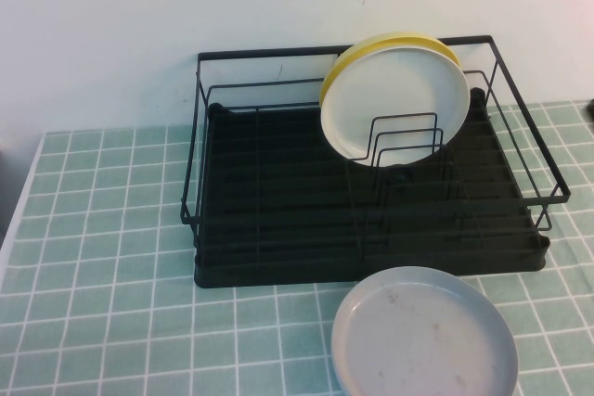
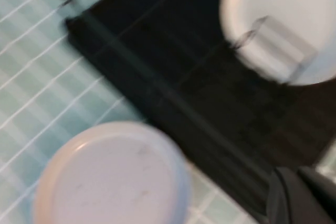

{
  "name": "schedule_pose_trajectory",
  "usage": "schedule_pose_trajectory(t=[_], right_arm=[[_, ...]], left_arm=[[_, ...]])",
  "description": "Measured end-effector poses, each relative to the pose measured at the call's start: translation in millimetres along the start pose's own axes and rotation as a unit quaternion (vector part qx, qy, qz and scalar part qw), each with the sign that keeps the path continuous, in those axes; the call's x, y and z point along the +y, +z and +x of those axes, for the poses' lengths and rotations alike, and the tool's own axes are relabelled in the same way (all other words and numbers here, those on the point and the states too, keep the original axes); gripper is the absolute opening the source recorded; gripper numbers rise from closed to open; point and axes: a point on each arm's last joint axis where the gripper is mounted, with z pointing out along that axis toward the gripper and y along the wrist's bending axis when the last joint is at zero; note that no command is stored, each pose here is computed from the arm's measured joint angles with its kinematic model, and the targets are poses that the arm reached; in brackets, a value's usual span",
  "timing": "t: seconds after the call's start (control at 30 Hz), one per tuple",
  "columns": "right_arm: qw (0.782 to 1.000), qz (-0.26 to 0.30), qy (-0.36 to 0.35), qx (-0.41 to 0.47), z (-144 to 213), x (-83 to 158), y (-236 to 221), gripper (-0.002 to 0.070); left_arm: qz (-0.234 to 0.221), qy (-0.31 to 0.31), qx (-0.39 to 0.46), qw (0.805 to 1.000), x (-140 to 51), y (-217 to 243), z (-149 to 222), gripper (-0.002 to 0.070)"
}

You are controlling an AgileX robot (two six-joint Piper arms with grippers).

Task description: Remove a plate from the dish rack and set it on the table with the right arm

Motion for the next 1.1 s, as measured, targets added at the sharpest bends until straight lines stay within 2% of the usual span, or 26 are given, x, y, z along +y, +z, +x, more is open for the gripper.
schedule_pose_trajectory(t=[0.1, 0.2, 0.3, 0.53, 0.67, 0.83, 0.97, 1.1], right_arm=[[0.997, 0.061, -0.001, -0.038, 10, 10, -27, 0.0005], [0.993, 0.088, 0.010, -0.072, 32, 30, -48, 0.0002], [0.992, 0.093, 0.022, -0.086, 60, 50, -60, 0.0000], [0.996, 0.073, 0.009, -0.054, 109, 85, -74, 0.0000], [0.993, 0.090, -0.001, -0.078, 113, 90, -84, 0.0000], [0.986, 0.141, -0.007, -0.091, 113, 84, -90, 0.0000], [0.973, 0.203, 0.043, -0.103, 120, 73, -86, 0.0000], [0.943, 0.276, 0.105, -0.153, 143, 66, -77, 0.0000]], left_arm=[[0.000, 0.000, 0.000, 1.000, 0.0, 0, 0, -0.0003], [0.000, 0.000, 0.000, 1.000, 0.0, 0, 0, -0.0003], [0.000, 0.000, 0.000, 1.000, 0.0, 0, 0, -0.0003], [0.000, 0.000, 0.000, 1.000, 0.0, 0, 0, -0.0003], [0.000, 0.000, 0.000, 1.000, 0.0, 0, 0, -0.0003], [0.000, 0.000, 0.000, 1.000, 0.0, 0, 0, -0.0003], [0.000, 0.000, 0.000, 1.000, 0.0, 0, 0, -0.0003], [0.000, 0.000, 0.000, 1.000, 0.0, 0, 0, -0.0003]])
